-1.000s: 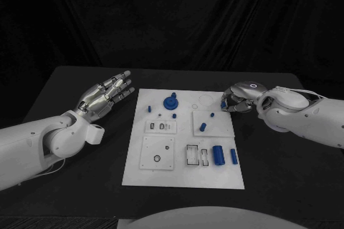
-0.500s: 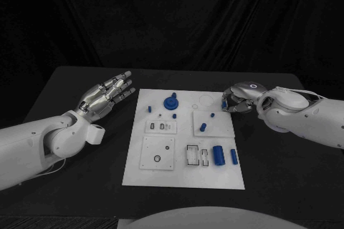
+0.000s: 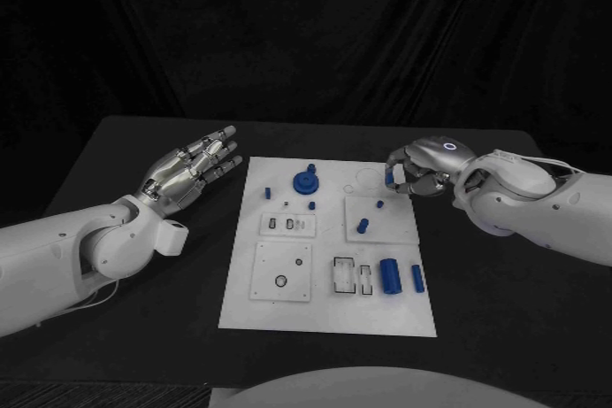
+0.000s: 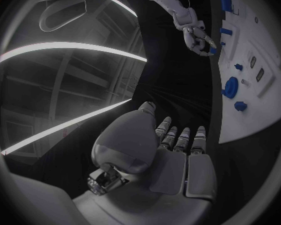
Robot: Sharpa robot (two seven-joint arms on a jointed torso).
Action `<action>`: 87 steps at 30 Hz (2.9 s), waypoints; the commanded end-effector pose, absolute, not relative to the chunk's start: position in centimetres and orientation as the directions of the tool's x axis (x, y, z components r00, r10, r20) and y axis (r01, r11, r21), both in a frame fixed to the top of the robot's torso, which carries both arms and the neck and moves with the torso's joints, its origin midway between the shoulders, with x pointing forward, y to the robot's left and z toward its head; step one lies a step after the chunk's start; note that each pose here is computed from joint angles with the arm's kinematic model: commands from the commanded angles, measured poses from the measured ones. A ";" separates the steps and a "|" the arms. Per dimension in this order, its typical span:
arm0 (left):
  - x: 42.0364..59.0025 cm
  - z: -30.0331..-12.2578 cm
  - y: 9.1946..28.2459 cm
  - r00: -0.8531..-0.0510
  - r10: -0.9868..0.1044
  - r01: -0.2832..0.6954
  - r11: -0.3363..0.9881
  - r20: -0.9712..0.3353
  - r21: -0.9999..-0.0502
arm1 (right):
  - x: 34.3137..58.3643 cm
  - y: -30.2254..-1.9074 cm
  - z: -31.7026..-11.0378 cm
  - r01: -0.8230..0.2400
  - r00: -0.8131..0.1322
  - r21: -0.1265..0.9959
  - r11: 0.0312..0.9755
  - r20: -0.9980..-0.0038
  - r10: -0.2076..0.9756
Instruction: Assemble the parts on the task board
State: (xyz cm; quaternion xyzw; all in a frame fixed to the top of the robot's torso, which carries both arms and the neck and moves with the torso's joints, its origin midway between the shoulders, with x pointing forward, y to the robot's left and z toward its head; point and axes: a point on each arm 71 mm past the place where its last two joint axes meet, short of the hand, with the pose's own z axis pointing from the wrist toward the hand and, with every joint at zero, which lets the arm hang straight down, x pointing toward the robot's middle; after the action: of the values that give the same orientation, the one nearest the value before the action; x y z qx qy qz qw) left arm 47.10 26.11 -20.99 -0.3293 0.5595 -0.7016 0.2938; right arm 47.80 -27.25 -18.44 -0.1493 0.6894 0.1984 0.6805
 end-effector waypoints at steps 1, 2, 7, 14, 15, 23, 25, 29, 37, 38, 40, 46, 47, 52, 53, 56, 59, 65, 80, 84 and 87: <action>47.1 -20.9 25.9 -0.619 -0.773 0.047 -0.214 0.140 -0.976 | 47.4 -25.4 -16.5 -0.514 0.036 0.081 0.854 -0.993 0.115; 47.1 -20.9 25.8 -0.619 -0.772 0.047 -0.214 0.140 -0.976 | 47.3 -24.7 -16.2 -0.529 0.033 0.084 0.845 -0.992 0.119; 47.1 -20.9 25.5 -0.624 -0.769 0.051 -0.220 0.141 -0.974 | 47.1 -21.5 -16.1 -0.584 -0.011 0.094 0.806 -0.994 0.108; 47.1 -20.9 25.3 -0.627 -0.766 0.053 -0.224 0.143 -0.973 | 46.5 -18.5 -17.9 -0.631 -0.081 0.111 0.768 -0.994 0.078; 47.1 -20.9 25.4 -0.625 -0.767 0.054 -0.224 0.142 -0.973 | 46.4 -18.1 -18.2 -0.638 -0.083 0.107 0.762 -0.994 0.070; 47.1 -20.8 25.5 -0.623 -0.769 0.059 -0.226 0.141 -0.972 | 46.2 -15.1 -19.6 -0.669 -0.090 0.082 0.739 -0.995 0.029; 47.1 -20.8 25.5 -0.625 -0.768 0.059 -0.228 0.142 -0.972 | 46.1 -14.5 -19.9 -0.670 -0.095 0.083 0.738 -0.995 0.026; 47.1 -20.8 25.4 -0.625 -0.767 0.057 -0.227 0.142 -0.972 | 46.0 -13.7 -20.2 -0.669 -0.102 0.085 0.739 -0.995 0.022; 47.2 -20.9 25.4 -0.626 -0.766 0.054 -0.225 0.142 -0.973 | 45.9 -13.0 -20.6 -0.661 -0.117 0.088 0.745 -0.993 0.013; 47.2 -20.9 25.4 -0.627 -0.766 0.054 -0.225 0.142 -0.973 | 45.9 -12.9 -20.6 -0.661 -0.118 0.088 0.746 -0.993 0.013; 47.2 -20.9 25.4 -0.628 -0.765 0.052 -0.224 0.143 -0.973 | 45.9 -12.8 -20.7 -0.660 -0.119 0.089 0.746 -0.993 0.013; 47.3 -21.0 25.2 -0.632 -0.761 0.047 -0.224 0.145 -0.973 | 45.9 -12.6 -21.1 -0.656 -0.127 0.090 0.749 -0.992 0.008; 47.3 -21.0 25.2 -0.633 -0.761 0.047 -0.224 0.145 -0.973 | 45.9 -12.6 -21.1 -0.656 -0.129 0.091 0.750 -0.992 0.007; 47.3 -21.0 25.2 -0.633 -0.760 0.046 -0.224 0.145 -0.973 | 45.8 -12.5 -21.5 -0.654 -0.135 0.094 0.750 -0.991 0.007; 47.3 -21.0 25.2 -0.633 -0.760 0.046 -0.224 0.145 -0.974 | 45.8 -12.5 -21.6 -0.655 -0.136 0.095 0.750 -0.991 0.006; 47.3 -21.0 25.2 -0.633 -0.760 0.045 -0.224 0.145 -0.974 | 45.8 -12.4 -21.7 -0.655 -0.138 0.097 0.749 -0.990 0.007; 47.3 -21.0 25.2 -0.633 -0.760 0.044 -0.223 0.145 -0.974 | 45.8 -12.3 -21.8 -0.657 -0.140 0.098 0.748 -0.990 0.008; 47.3 -21.0 25.2 -0.634 -0.759 0.042 -0.223 0.146 -0.974 | 45.7 -12.1 -21.9 -0.660 -0.141 0.101 0.744 -0.990 0.009; 47.3 -21.2 25.1 -0.637 -0.757 0.036 -0.221 0.148 -0.975 | 45.6 -11.9 -22.3 -0.662 -0.159 0.102 0.743 -0.987 -0.006; 47.3 -21.2 25.1 -0.637 -0.756 0.035 -0.221 0.149 -0.975 | 45.6 -11.9 -22.4 -0.660 -0.164 0.101 0.744 -0.986 -0.011; 47.3 -21.2 25.1 -0.637 -0.756 0.034 -0.221 0.149 -0.975 | 45.5 -11.9 -22.5 -0.661 -0.168 0.101 0.744 -0.986 -0.015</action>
State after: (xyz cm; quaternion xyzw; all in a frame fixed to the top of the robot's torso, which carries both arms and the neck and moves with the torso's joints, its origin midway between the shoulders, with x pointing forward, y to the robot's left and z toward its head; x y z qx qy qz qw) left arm 47.39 25.32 -21.25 -0.3259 0.5621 -0.7052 0.2839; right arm 45.57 -11.84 -22.23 -0.2355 0.7079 0.2787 0.6048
